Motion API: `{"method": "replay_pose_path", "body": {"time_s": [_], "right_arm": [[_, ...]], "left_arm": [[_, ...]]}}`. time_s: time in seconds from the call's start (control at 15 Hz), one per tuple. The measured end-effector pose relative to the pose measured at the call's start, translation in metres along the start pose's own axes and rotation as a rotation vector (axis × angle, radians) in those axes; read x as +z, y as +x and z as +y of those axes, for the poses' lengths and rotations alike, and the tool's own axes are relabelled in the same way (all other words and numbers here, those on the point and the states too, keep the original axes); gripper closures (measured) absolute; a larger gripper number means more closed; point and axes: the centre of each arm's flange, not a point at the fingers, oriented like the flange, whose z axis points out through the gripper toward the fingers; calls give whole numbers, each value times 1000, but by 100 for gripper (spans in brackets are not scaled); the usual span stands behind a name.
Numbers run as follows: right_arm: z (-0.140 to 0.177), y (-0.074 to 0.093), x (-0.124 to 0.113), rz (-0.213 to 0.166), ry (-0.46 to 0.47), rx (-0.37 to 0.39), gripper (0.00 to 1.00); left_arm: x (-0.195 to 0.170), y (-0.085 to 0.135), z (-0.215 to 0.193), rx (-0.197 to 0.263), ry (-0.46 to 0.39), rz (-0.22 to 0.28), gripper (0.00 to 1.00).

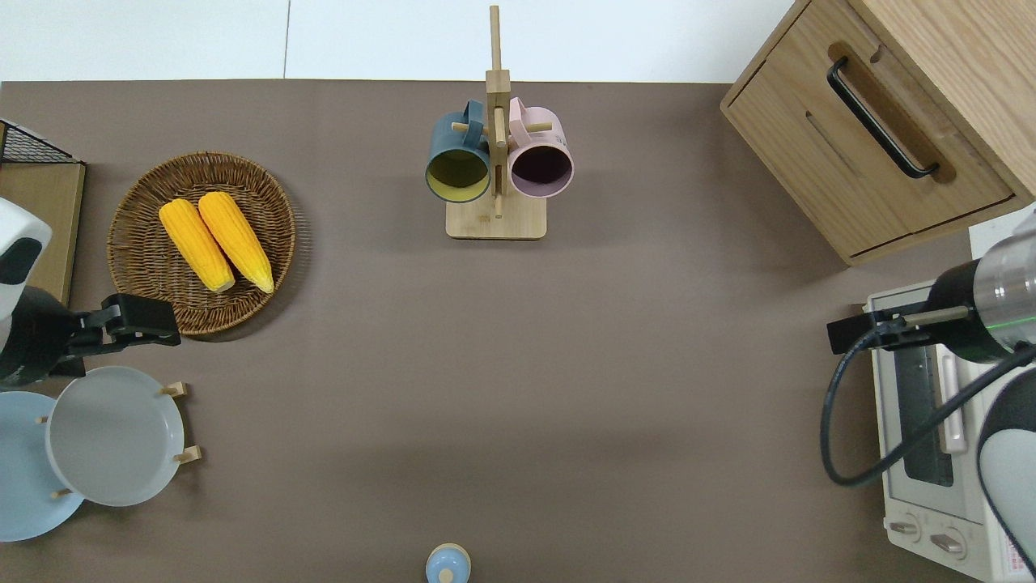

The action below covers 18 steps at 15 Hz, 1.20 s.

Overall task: Slide drawer open with right arm
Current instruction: 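Reach the right gripper up toward the black drawer handle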

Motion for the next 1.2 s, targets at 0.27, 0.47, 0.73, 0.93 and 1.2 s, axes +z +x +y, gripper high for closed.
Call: {"method": "replay_pose_path", "body": {"time_s": [0.27, 0.47, 0.73, 0.93, 1.2], "right_arm": [[-4, 15, 12, 14, -14, 9, 2], [-8, 24, 23, 7, -70, -9, 2], [-17, 35, 33, 21, -97, -31, 2], [-33, 43, 45, 11, -247, -94, 2], [-74, 50, 60, 9, -387, -176, 2]], "left_arm": [[0, 0, 0, 0, 0, 0, 0], [0, 0, 0, 0, 0, 0, 0], [0, 0, 0, 0, 0, 0, 0], [0, 0, 0, 0, 0, 0, 0], [0, 0, 0, 0, 0, 0, 0]]}}
